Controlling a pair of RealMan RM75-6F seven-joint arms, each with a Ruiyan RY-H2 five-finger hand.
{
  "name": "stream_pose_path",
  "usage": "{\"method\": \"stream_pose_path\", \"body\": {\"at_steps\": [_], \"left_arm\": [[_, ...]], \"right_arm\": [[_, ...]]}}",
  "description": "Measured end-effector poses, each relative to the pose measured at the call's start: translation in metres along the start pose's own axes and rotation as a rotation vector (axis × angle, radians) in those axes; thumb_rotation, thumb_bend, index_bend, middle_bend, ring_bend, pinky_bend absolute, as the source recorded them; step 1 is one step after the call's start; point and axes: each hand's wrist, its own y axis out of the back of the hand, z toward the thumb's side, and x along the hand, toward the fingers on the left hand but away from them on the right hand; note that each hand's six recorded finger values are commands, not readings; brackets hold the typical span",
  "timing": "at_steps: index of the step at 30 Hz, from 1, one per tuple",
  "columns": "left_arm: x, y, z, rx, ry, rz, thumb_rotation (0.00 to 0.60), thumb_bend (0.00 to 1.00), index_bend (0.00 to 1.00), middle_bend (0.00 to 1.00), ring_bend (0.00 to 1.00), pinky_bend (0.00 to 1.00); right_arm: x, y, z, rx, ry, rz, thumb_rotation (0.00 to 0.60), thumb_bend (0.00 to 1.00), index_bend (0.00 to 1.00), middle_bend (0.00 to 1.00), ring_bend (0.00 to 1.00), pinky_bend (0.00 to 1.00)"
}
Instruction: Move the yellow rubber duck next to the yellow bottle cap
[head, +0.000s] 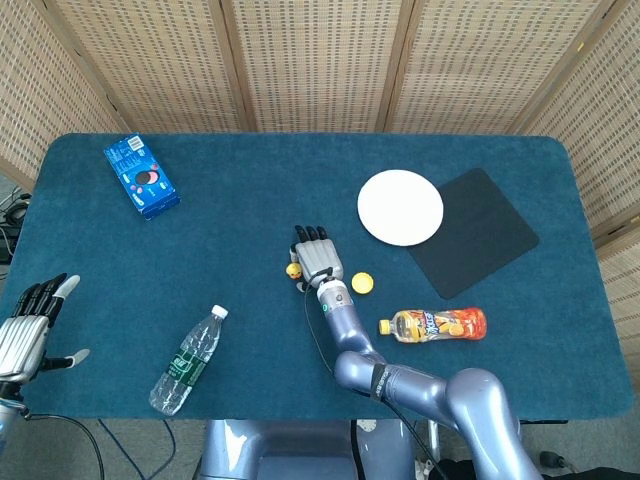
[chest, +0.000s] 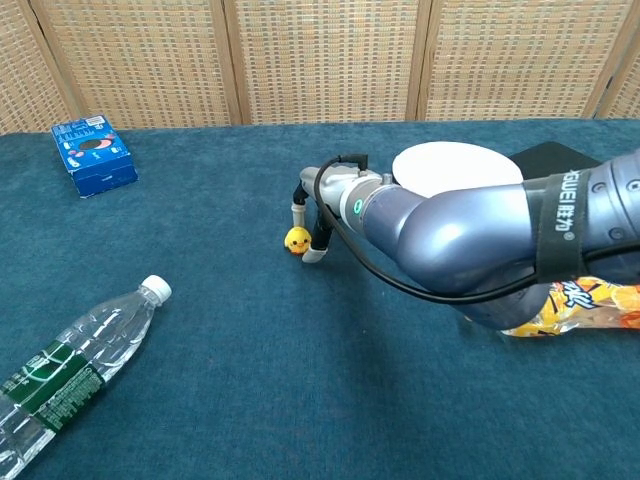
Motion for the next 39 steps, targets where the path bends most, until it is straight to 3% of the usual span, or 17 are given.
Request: {"method": "stream_pose_path", "body": {"at_steps": [24,33,39], "left_arm": [[0.0,-0.001,0.001,-0.003,-0.005,-0.005,0.6,0.12,0.0,0.0,0.0,0.0],[-0.002,0.001,0.002,0.002,-0.011,0.003,0.6,0.12,0.0,0.0,0.0,0.0],[-0.004,0.002,0.006,0.007,-0.02,0.012,0.6,0.12,0.0,0.0,0.0,0.0]], "right_arm": [[0.004,0.001,0.008,0.027,0.014,-0.009,0.6,0.22,0.52,0.06,0.0,0.06],[0.011,0.018,0.004,0.03,0.012,-0.044,0.6,0.22,0.52,0.06,0.0,0.06],[0.023,0.036,-0.015,0.025,-0.007,-0.078,0.6,0.22,0.52,0.06,0.0,0.06]]}}
